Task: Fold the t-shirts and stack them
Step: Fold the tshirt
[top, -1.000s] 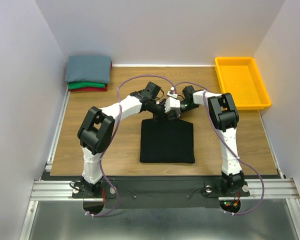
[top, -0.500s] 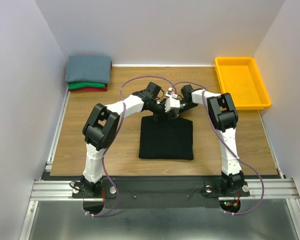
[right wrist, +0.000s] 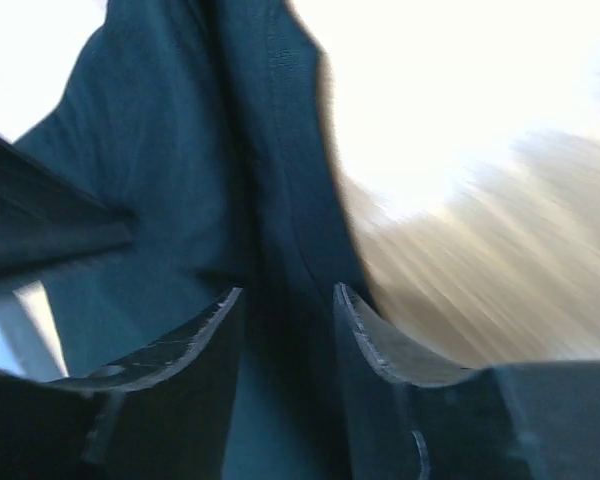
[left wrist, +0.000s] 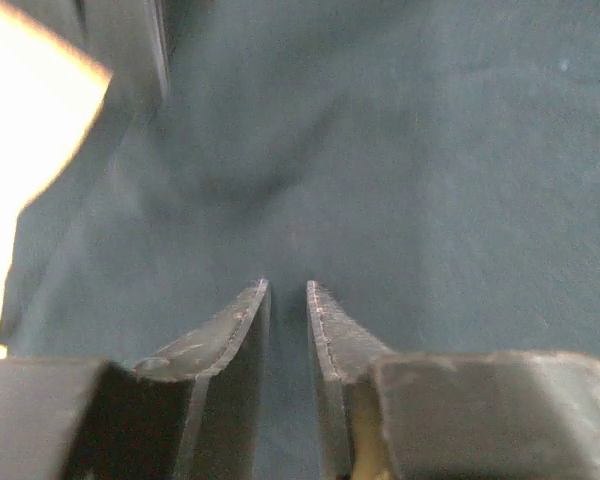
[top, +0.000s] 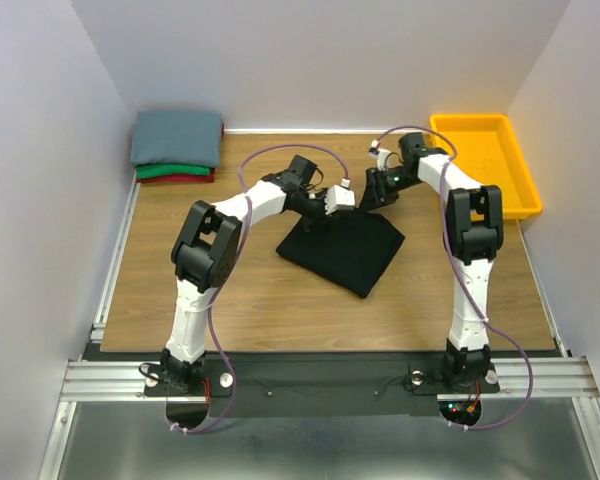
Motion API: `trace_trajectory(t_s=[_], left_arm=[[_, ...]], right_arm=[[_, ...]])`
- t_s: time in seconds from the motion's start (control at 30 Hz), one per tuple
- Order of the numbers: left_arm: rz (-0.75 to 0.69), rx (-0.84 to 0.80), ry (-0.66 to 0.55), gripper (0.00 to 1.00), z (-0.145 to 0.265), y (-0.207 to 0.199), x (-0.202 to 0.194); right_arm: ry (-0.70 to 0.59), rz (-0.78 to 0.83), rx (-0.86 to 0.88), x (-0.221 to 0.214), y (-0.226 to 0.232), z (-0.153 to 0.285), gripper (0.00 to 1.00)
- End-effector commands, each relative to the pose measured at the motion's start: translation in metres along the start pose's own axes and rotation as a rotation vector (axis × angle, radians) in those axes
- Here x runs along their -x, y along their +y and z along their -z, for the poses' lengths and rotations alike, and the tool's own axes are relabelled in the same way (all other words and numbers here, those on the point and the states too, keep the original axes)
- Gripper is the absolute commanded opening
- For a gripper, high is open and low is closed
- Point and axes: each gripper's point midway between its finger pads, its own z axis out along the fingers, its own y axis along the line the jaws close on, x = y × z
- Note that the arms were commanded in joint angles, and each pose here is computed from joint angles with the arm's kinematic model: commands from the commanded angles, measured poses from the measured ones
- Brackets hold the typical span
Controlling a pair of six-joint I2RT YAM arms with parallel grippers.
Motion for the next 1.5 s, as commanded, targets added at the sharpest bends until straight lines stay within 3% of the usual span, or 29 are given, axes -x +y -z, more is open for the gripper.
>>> trace_trajectory(t_s=[0.0, 0.1, 0.23, 0.47, 0.6, 0.73, 0.87, 0.97, 1.03, 1.17, 1.27, 1.47], left_arm=[[0.013, 0.075, -0.091, 0.41, 0.054, 0.018, 0.035], [0.057, 0.127, -0.143, 0.51, 0.081, 0.02, 0.045], [0.073, 0.154, -0.177, 0.55, 0.098, 0.009, 0.051], [0.178, 0.124, -0.08, 0.49, 0.072, -0.007, 0.011], [0.242, 0.094, 0.004, 0.45, 0.051, -0.023, -0.014], [0.389, -0.004, 0.062, 0.36, 0.032, -0.067, -0.032], [0.547, -0.099, 0.065, 0.29, 0.019, -0.123, -0.023], [0.595, -0.159, 0.029, 0.28, 0.015, -0.156, 0.002], [0.616, -0.179, -0.023, 0.35, 0.02, -0.163, 0.019], [0.529, -0.129, -0.167, 0.45, 0.05, -0.142, 0.064], [0.495, -0.044, -0.25, 0.5, 0.079, -0.103, 0.079], [0.537, 0.077, -0.242, 0.51, 0.103, -0.023, 0.048]], right_arm=[[-0.15, 0.078, -0.176, 0.043, -0.001, 0.07, 0.53], [-0.16, 0.108, -0.207, 0.037, 0.011, 0.087, 0.57], [-0.142, 0.099, -0.182, 0.026, 0.013, 0.082, 0.57], [-0.103, 0.0, -0.066, 0.015, 0.015, 0.057, 0.53], [-0.06, -0.011, -0.108, -0.002, 0.009, 0.056, 0.53], [-0.022, 0.006, -0.236, -0.018, -0.006, 0.067, 0.53], [-0.013, 0.03, -0.303, -0.017, -0.014, 0.075, 0.54], [-0.051, 0.057, -0.316, -0.001, -0.013, 0.087, 0.54], [-0.072, 0.064, -0.312, 0.006, -0.01, 0.094, 0.54], [-0.073, 0.097, -0.29, 0.002, -0.004, 0.11, 0.55], [-0.064, 0.096, -0.22, -0.011, 0.008, 0.114, 0.55], [-0.039, 0.06, -0.127, -0.028, 0.01, 0.098, 0.54]])
